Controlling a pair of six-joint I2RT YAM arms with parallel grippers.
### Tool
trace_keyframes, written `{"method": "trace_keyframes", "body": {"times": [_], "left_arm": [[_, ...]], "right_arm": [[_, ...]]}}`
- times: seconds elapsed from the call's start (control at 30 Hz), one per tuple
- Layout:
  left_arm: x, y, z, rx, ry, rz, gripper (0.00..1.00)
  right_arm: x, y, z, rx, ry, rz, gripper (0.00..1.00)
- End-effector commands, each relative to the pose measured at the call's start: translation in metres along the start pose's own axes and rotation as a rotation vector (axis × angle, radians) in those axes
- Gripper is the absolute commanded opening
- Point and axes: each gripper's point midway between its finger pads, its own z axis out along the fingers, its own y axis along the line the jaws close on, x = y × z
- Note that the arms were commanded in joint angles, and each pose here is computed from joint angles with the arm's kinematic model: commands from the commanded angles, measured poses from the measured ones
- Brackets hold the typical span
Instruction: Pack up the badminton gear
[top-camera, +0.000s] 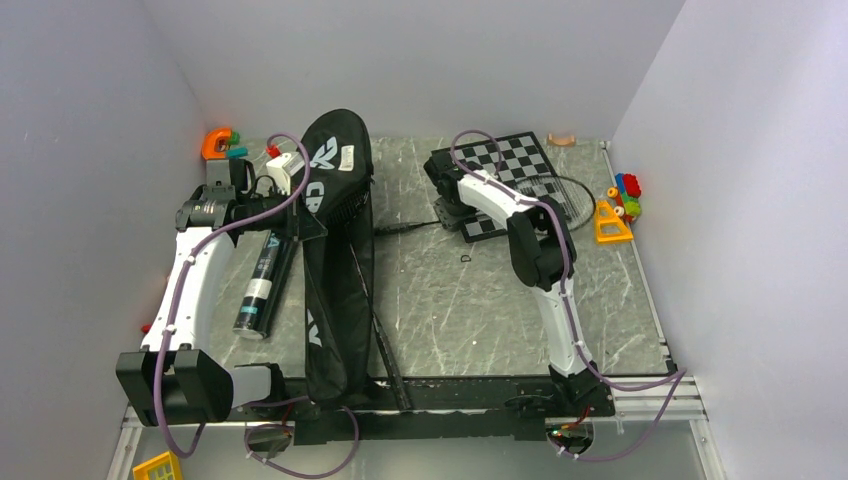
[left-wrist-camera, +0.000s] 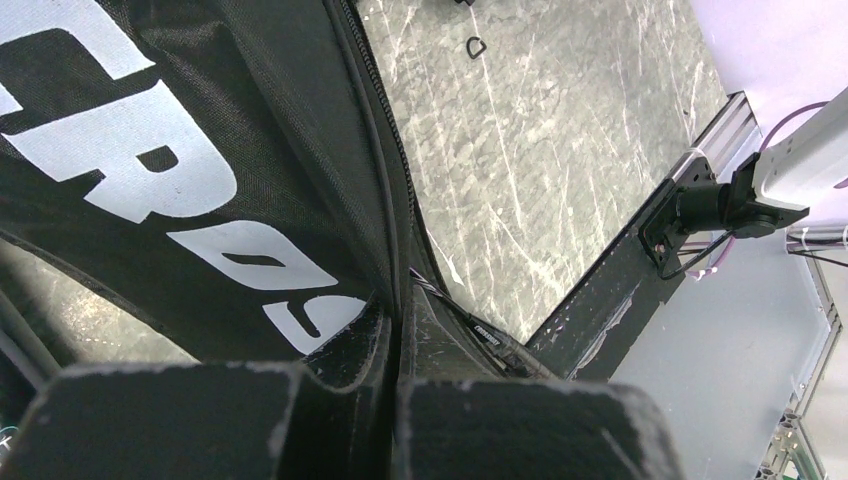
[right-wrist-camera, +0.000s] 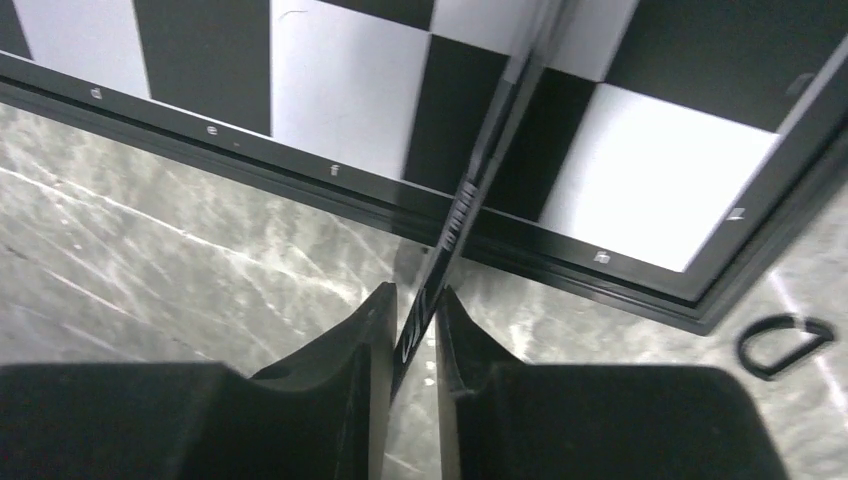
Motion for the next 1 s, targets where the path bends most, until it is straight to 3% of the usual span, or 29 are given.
{"method": "trace_keyframes", "body": {"times": [0.0, 0.27, 0.6, 0.97], "left_arm": [[-0.015, -0.021, -0.011, 0.052, -0.056, 0.054, 0.0], [-0.007, -0.013, -0.006, 0.042, -0.028, 0.041, 0.0], [0.001, -0.005, 0.002, 0.041, -0.004, 0.027, 0.0], [0.01, -0.003, 0.007, 0.032, 0.034, 0.017, 0.0]], "right_arm": [[-0.013, -0.021, -0.021, 0.039, -0.096, -0.096, 0.19], [-0.02, -0.017, -0.05, 0.028, -0.234, -0.231, 0.0], [-0.054, -0.018, -0.072, 0.02, -0.407, -0.343, 0.0], [-0.084, 0.026, -0.106, -0.067, -0.525, -0.458, 0.0]]}}
